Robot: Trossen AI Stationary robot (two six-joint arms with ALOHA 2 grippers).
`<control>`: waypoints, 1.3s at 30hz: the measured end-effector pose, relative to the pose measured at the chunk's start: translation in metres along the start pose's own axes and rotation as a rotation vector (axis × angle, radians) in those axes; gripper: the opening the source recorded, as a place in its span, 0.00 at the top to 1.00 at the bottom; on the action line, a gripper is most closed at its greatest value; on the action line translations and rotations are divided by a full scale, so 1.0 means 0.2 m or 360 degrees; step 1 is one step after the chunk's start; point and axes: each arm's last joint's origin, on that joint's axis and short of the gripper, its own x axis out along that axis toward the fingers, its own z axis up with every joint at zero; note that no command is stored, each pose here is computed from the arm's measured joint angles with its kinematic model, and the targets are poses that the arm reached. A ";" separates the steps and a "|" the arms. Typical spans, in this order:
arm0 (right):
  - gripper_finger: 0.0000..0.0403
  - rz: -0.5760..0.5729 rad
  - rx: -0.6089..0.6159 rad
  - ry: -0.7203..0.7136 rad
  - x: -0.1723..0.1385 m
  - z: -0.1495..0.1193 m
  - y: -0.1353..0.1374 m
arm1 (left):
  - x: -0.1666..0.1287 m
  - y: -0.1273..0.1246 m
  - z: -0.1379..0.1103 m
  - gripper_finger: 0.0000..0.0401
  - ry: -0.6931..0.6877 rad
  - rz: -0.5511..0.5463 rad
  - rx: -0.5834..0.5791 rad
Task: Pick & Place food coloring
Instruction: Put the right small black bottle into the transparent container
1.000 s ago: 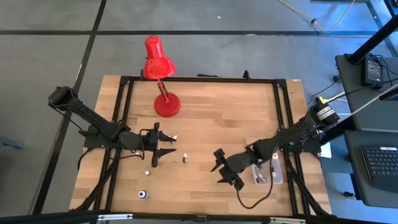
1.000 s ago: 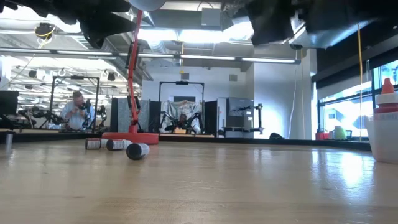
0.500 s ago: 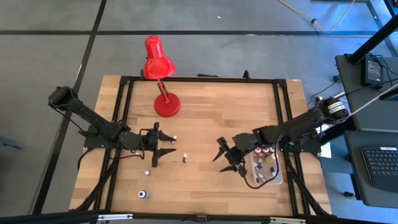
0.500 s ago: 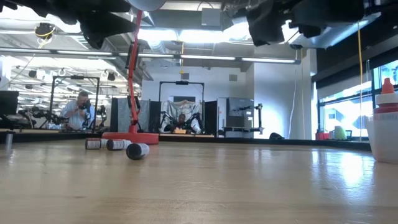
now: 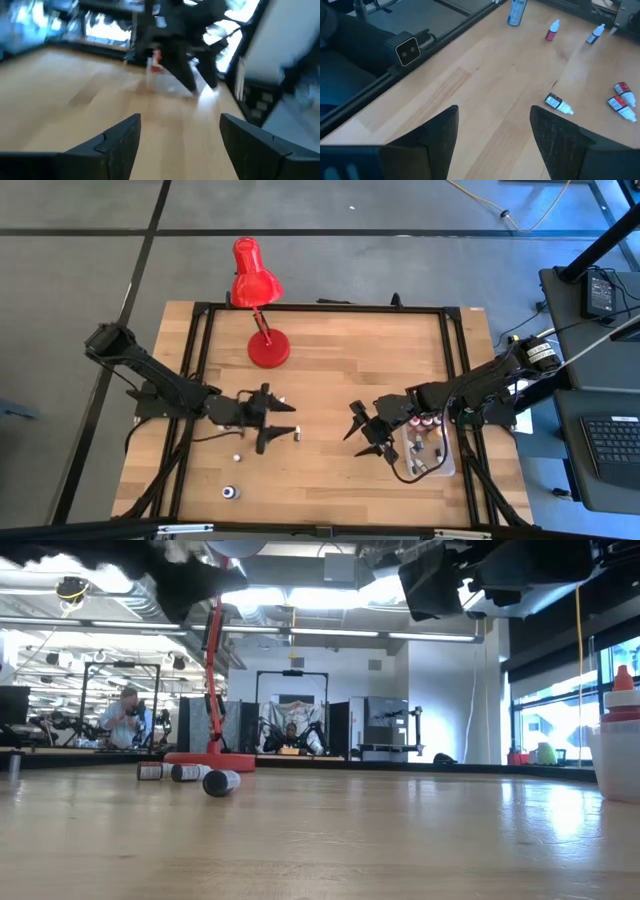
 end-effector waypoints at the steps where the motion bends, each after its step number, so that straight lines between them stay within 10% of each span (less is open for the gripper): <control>1: 0.38 0.0000 0.0016 0.0001 0.00 0.00 0.00 | 0.02 0.00 0.02 0.34 0.0043 0.0011 -0.0080; 13: 0.38 -0.0007 0.0025 0.0031 0.00 -0.01 0.00 | 0.35 -0.07 0.06 0.34 0.1041 0.0858 -0.0630; 39: 0.38 0.0000 0.0033 0.0068 0.00 -0.02 0.00 | 0.63 -0.02 -0.28 0.34 0.1365 0.1240 -0.0918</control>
